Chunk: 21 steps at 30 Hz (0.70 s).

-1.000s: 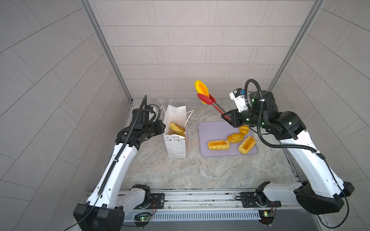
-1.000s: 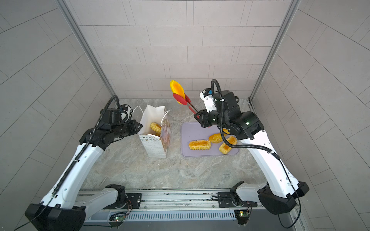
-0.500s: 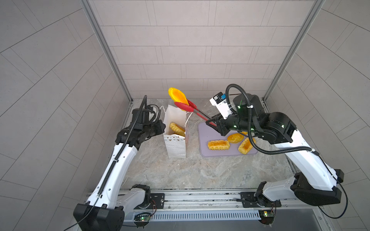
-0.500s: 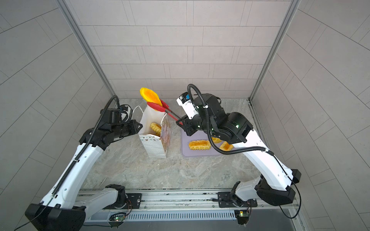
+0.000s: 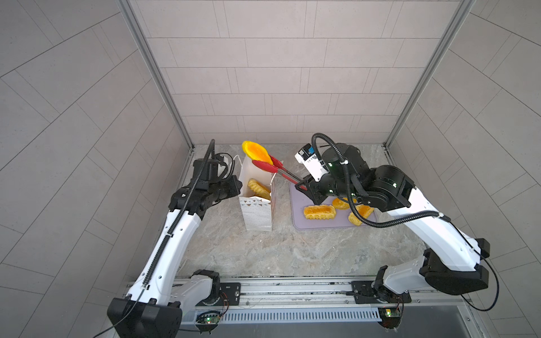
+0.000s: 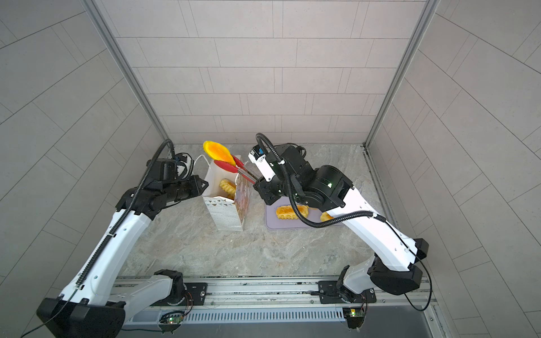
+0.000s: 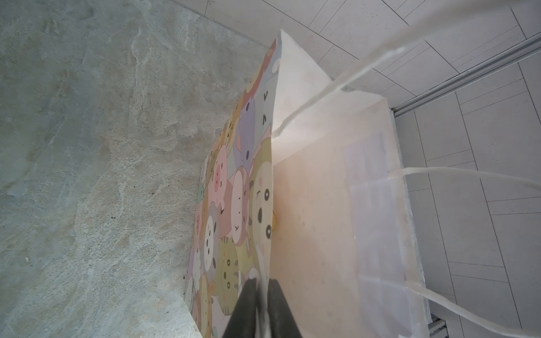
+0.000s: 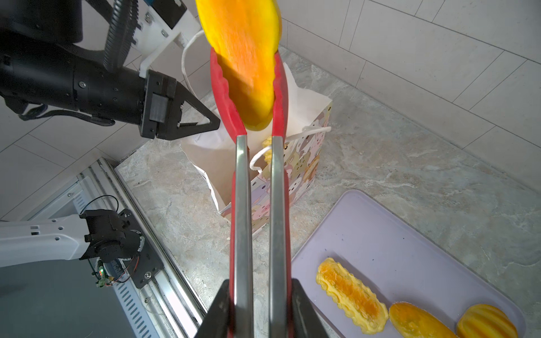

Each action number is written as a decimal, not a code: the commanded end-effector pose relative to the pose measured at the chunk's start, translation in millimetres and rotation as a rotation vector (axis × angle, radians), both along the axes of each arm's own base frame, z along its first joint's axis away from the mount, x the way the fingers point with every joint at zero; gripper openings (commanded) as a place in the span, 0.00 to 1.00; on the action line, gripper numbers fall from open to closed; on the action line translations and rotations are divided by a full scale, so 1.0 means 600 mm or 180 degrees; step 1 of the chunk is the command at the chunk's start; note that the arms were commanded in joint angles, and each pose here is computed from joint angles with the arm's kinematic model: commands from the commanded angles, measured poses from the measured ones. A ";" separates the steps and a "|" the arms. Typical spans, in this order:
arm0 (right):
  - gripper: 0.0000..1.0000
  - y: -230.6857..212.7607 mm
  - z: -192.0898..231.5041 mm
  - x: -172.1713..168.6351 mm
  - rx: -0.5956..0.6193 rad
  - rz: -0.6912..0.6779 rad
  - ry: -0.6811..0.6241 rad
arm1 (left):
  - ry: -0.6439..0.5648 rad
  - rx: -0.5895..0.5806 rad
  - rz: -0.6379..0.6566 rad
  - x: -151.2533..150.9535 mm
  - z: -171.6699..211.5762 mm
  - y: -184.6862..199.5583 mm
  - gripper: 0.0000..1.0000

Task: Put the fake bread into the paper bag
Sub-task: 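Lift the orange slice with the tongs and carry it over the bag, then open the tongs to drop the orange slice into the bag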

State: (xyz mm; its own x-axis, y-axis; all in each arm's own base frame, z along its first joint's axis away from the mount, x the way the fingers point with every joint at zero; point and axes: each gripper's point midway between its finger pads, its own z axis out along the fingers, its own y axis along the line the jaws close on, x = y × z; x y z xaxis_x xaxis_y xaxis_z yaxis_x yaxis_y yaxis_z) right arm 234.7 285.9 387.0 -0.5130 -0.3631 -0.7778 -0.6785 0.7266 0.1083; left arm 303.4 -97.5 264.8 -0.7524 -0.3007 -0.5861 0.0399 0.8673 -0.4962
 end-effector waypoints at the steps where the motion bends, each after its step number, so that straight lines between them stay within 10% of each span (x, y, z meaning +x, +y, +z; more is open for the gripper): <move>1: 0.30 0.006 0.001 0.006 -0.0036 -0.0015 -0.0090 | -0.0038 -0.0007 0.0014 -0.003 0.004 0.003 0.14; 21: 0.44 0.009 -0.036 0.013 -0.0248 -0.0051 -0.0023 | -0.0036 -0.0012 0.0005 -0.003 0.005 0.002 0.14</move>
State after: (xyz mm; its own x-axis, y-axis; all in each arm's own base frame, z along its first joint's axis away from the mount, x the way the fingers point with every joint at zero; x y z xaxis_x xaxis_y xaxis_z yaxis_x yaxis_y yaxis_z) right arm 241.7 291.2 354.4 -0.5413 -0.4278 -0.7239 -0.6659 0.7438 0.0584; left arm 303.3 -97.6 264.8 -0.7526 -0.3006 -0.5859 0.0404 0.8670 -0.4966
